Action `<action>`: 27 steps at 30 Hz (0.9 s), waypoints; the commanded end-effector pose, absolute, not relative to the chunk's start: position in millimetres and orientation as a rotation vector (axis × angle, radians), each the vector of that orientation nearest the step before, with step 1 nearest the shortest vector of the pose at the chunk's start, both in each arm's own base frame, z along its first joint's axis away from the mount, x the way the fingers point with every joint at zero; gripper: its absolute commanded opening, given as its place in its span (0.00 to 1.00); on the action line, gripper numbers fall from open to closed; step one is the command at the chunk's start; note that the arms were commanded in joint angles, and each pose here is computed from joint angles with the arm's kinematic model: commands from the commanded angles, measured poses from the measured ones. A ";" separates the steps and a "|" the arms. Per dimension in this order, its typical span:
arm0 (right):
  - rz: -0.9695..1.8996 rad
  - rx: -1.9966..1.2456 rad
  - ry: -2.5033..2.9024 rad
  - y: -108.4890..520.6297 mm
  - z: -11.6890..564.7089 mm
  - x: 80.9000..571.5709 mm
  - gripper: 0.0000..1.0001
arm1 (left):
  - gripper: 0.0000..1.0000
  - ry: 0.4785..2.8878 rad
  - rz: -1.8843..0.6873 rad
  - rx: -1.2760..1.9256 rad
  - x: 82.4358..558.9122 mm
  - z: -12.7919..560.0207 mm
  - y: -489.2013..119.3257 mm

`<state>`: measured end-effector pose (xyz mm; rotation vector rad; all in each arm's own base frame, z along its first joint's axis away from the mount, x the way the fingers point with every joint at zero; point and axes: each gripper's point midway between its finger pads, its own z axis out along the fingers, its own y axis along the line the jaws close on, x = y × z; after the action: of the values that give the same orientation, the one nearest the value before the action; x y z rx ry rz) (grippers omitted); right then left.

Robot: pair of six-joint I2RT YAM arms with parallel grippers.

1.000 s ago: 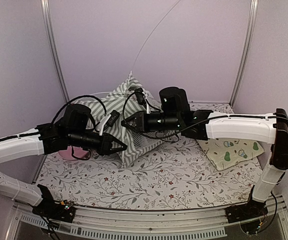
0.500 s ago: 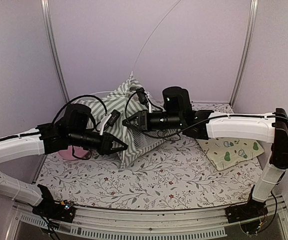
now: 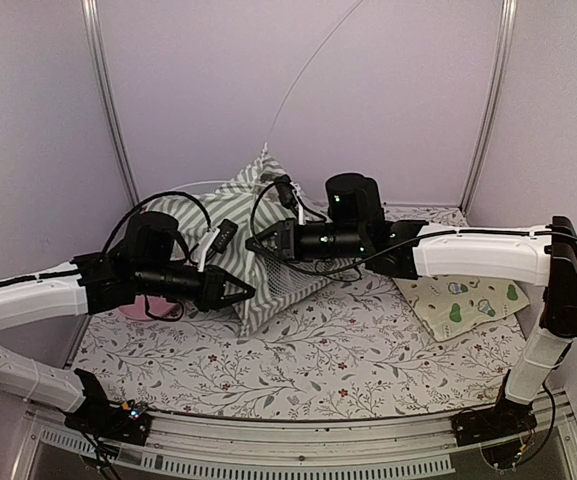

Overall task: Set up the pet tent
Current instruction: Attach the tent pole to the pole socket of the pet tent.

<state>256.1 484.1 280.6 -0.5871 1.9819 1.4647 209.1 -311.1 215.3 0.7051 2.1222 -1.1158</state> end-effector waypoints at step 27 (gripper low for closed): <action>1.526 -0.374 1.968 485.7 315.1 277.8 0.00 | 0.35 1.870 -0.991 0.646 175.4 199.7 -289.3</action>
<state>266.5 483.3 280.8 -0.4290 2.0623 1.4754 177.3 -290.9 188.8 0.6922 1.9976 -1.0527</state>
